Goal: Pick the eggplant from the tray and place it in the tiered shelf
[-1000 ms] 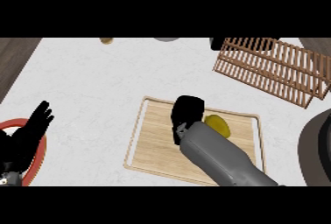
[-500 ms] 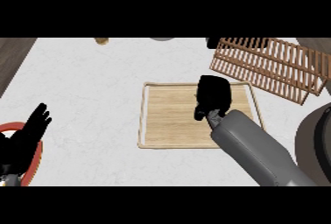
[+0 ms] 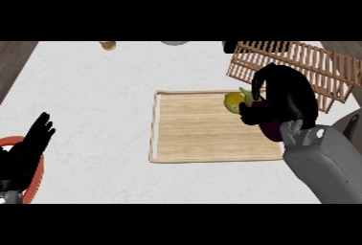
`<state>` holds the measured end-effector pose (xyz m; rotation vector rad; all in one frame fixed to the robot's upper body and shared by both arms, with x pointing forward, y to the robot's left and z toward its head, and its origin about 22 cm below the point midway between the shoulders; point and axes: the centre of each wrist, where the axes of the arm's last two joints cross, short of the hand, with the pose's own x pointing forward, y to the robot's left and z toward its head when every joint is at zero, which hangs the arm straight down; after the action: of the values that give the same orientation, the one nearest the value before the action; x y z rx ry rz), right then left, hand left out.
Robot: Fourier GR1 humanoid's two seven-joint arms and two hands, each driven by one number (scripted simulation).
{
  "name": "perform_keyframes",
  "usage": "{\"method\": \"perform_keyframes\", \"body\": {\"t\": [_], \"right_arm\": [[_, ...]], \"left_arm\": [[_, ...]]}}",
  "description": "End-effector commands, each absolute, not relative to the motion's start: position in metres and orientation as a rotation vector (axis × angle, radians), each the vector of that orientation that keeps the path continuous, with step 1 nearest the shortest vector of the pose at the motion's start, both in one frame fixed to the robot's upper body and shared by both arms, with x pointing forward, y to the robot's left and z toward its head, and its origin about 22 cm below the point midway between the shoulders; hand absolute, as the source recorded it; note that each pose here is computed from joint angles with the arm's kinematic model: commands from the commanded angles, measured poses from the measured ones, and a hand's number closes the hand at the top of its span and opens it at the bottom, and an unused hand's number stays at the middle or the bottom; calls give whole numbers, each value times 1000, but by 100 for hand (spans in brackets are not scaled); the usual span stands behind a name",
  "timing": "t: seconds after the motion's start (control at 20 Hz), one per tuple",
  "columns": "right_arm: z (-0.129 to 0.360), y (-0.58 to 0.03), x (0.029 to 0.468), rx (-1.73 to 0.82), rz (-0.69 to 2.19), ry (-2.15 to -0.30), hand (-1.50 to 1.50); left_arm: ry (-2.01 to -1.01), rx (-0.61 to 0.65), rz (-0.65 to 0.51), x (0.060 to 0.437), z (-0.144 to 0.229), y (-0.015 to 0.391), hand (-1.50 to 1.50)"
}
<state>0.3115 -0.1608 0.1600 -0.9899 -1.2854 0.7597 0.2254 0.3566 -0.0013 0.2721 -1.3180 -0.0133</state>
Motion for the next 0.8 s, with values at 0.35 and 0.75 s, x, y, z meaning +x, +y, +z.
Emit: {"method": "perform_keyframes", "body": {"t": [0.35, 0.75], "right_arm": [[262, -210, 225, -992, 453, -1484, 150], [327, -214, 240, -1082, 324, -1525, 150]], "left_arm": [[-1331, 279, -23, 219, -10, 347, 0], [-1335, 266, -50, 233, 6, 351, 0]]}}
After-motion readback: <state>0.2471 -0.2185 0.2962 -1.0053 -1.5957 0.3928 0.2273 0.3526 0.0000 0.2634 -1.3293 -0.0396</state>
